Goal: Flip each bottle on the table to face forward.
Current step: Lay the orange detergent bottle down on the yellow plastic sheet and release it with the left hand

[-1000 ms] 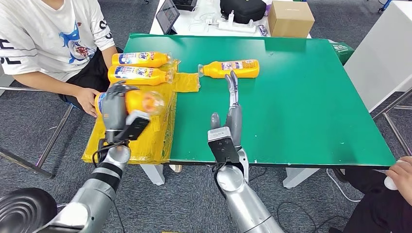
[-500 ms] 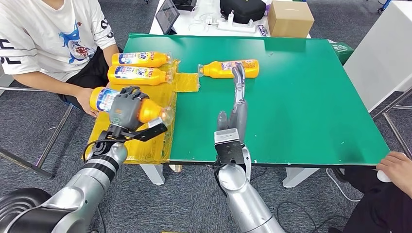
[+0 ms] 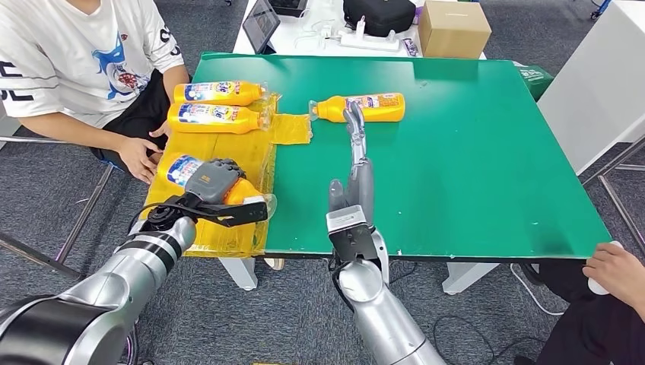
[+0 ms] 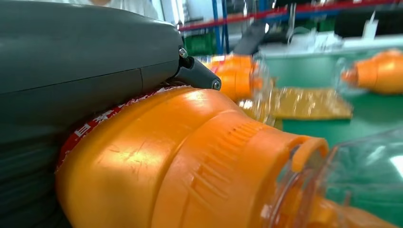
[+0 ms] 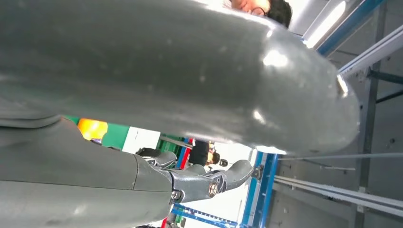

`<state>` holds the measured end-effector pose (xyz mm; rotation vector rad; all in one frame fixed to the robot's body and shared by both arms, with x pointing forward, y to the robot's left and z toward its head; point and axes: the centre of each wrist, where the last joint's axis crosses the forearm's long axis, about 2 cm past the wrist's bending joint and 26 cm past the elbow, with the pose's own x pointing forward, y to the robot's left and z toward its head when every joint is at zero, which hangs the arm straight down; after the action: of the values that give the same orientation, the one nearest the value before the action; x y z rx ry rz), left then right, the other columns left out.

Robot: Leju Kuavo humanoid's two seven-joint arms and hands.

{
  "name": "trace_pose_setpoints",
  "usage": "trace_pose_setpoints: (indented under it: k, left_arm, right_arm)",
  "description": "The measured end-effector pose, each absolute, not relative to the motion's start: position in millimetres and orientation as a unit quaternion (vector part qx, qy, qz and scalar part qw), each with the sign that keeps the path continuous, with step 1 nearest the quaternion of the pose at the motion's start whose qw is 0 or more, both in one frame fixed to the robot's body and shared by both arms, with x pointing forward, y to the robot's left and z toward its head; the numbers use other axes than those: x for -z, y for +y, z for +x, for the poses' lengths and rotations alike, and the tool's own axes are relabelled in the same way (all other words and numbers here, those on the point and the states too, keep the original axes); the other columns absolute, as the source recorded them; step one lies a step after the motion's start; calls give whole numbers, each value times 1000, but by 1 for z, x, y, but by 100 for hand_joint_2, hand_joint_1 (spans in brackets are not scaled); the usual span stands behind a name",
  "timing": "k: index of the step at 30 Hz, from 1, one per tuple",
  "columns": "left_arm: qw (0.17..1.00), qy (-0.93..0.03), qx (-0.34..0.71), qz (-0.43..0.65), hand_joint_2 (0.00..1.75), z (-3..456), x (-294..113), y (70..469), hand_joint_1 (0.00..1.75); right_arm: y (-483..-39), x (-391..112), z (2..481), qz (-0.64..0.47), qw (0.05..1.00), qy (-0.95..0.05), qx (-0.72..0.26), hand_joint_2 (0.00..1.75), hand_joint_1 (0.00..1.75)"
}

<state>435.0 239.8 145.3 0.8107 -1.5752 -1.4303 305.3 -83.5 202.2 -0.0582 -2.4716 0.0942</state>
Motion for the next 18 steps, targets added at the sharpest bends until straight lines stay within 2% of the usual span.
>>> trace_pose_setpoints:
  k: [11, 13, 15, 16, 18]
  left_arm:
    - [527, -614, 524, 266, 175, 432, -135, 247, 173]
    - [536, -611, 518, 267, 175, 431, -134, 248, 101]
    - [541, -609, 514, 270, 175, 430, -132, 249, 15]
    - [542, -607, 513, 272, 175, 429, -131, 249, 4]
    - [543, -601, 517, 276, 175, 427, -128, 249, 0]
  right_arm:
    - [-79, -193, 303, -4, 348, -936, -61, 0, 0]
    - [-78, -191, 303, -1, 351, -934, -66, 0, 0]
    - [-78, -189, 302, 1, 355, -932, -71, 0, 0]
    - [-77, -188, 302, 3, 357, -931, -73, 0, 0]
    - [-77, -186, 302, 6, 361, -929, -78, 0, 0]
